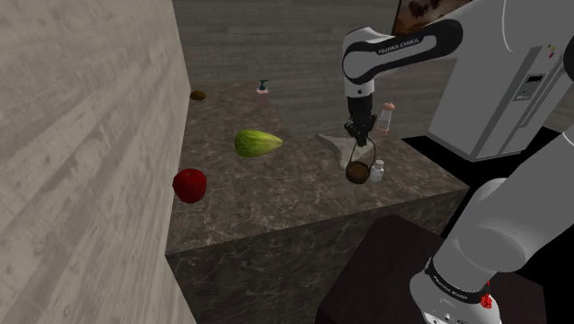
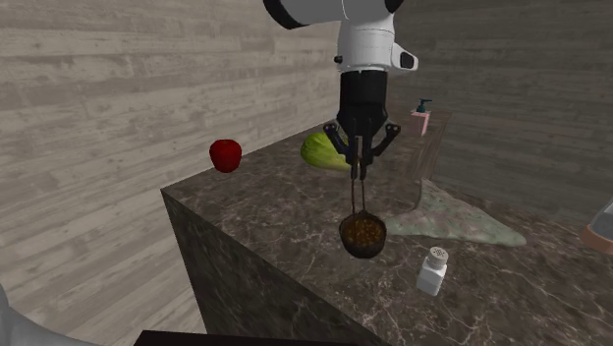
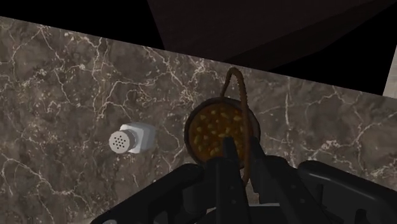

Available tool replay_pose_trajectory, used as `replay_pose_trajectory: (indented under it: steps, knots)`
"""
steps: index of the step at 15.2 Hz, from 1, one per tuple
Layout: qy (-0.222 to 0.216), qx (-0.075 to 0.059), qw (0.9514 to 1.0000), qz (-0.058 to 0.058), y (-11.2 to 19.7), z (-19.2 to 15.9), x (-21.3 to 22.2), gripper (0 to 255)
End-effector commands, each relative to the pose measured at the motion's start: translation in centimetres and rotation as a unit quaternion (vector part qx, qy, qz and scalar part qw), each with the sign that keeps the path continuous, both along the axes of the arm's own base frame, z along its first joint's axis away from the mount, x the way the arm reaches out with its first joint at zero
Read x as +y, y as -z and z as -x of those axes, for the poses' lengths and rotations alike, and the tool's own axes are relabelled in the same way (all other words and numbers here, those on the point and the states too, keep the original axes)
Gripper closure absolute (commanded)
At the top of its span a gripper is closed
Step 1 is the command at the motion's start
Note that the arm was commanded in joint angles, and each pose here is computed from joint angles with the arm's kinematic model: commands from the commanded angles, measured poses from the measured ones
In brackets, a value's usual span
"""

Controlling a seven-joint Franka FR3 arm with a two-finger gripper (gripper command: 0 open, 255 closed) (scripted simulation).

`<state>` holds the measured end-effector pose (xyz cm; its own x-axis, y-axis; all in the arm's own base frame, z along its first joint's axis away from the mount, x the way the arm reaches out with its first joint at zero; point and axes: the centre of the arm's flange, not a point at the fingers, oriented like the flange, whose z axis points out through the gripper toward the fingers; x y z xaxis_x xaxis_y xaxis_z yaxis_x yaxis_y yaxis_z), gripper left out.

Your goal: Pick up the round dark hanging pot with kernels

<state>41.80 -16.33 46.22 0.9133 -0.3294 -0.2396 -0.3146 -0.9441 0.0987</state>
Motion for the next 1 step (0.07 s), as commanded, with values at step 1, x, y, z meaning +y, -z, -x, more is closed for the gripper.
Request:
replay_pose_trajectory:
  steps: [1]
  knots:
    - [0.000, 0.000, 1.0000, 0.000, -0.27, 0.05, -0.04, 255]
